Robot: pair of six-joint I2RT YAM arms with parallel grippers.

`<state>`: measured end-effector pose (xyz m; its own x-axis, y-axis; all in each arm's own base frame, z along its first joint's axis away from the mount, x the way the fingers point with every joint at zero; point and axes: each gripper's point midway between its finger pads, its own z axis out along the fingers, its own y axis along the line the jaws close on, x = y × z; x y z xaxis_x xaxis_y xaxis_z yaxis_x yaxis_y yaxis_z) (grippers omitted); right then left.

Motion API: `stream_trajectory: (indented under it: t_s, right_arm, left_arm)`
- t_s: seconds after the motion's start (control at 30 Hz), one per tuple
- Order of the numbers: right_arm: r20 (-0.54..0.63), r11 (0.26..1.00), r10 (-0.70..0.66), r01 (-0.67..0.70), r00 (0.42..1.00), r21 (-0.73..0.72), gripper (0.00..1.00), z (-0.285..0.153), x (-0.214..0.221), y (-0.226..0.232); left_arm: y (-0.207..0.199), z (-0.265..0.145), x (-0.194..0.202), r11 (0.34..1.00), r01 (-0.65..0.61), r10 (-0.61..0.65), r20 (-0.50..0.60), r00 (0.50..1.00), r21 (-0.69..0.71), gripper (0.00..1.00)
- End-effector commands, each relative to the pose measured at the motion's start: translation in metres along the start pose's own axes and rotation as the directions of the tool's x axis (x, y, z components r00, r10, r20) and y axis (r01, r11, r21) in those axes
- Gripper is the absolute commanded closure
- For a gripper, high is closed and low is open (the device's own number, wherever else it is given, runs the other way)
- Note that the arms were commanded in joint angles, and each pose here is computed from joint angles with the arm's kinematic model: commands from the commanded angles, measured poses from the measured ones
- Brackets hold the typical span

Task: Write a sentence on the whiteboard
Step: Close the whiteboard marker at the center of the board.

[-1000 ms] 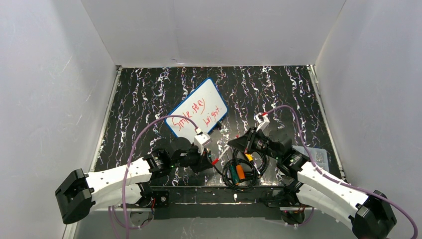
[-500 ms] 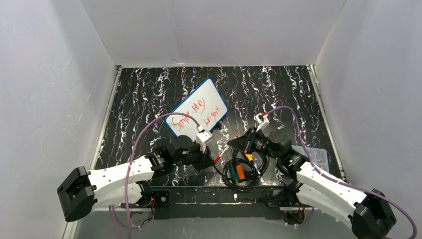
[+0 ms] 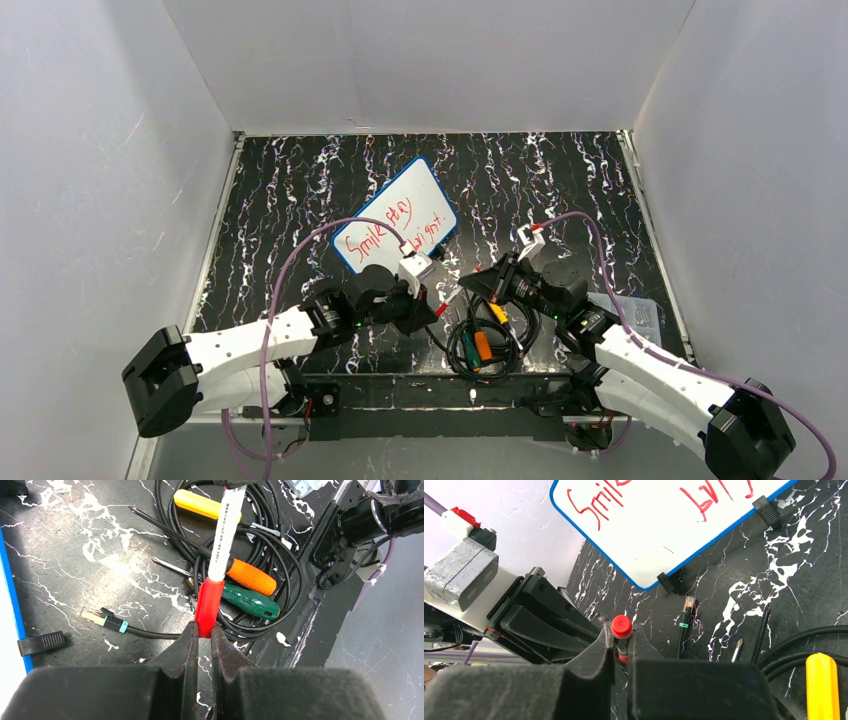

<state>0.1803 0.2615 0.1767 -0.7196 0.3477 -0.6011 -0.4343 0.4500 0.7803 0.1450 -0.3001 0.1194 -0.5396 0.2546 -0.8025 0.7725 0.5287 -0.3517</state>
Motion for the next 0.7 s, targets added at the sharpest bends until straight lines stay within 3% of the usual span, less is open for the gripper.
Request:
stream_trajectory:
  t_s: [0.0,0.67]
  right_arm:
    - [-0.062,0.999,0.016,-0.019,0.998,-0.048,0.99,-0.001,0.015,0.006]
    - [-0.127,0.999,0.016,-0.019,0.992,-0.025,0.99,0.0,0.034,-0.004]
  left_arm:
    - [-0.016,-0.002,-0.066,0.999,-0.039,0.034,0.196,0.98,0.02,1.0]
    - [-0.016,-0.001,-0.108,0.994,-0.105,0.104,0.26,0.96,-0.013,1.0]
